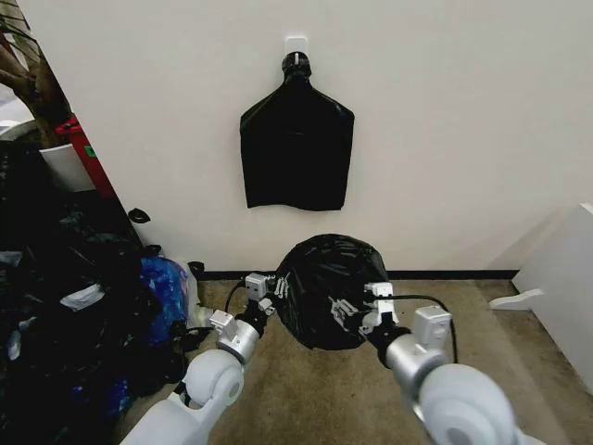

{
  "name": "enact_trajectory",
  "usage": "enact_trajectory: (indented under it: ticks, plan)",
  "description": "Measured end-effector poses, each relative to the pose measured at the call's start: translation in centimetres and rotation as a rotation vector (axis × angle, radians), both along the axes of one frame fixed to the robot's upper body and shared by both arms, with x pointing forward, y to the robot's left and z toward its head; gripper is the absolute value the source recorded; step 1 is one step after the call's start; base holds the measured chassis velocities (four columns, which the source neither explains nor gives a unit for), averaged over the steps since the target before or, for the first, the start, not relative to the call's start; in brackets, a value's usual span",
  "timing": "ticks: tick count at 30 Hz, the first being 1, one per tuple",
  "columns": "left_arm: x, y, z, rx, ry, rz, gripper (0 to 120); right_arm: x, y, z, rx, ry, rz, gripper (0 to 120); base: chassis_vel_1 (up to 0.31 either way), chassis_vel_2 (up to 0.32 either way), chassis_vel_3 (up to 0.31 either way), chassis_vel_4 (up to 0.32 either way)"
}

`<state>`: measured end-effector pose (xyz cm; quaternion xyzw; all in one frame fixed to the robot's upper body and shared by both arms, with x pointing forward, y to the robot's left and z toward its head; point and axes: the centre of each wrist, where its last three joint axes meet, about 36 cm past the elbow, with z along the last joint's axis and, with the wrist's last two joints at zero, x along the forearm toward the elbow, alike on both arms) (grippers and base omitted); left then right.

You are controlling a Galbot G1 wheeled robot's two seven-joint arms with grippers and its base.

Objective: Place the garbage bag over the trash bin.

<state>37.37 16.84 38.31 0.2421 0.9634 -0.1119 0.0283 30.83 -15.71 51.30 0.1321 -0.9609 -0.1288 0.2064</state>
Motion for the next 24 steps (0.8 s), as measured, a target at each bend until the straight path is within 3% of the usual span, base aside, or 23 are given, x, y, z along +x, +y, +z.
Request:
enact_trajectory:
  ticks: [7, 24]
  plan:
    - [-1.1, -0.4, 0.2, 0.016, -0.033, -0.007, 3, 2.2, 1.2, -1.7, -0.041, 0.031, -0.119, 0, 0.000, 0.000, 0.000, 0.000]
    - [-3.5, -1.9, 0.8, 0.027, -0.096, -0.061, 3, 6.2, 2.8, -5.6, -0.108, 0.089, -0.223, 0, 0.000, 0.000, 0.000, 0.000]
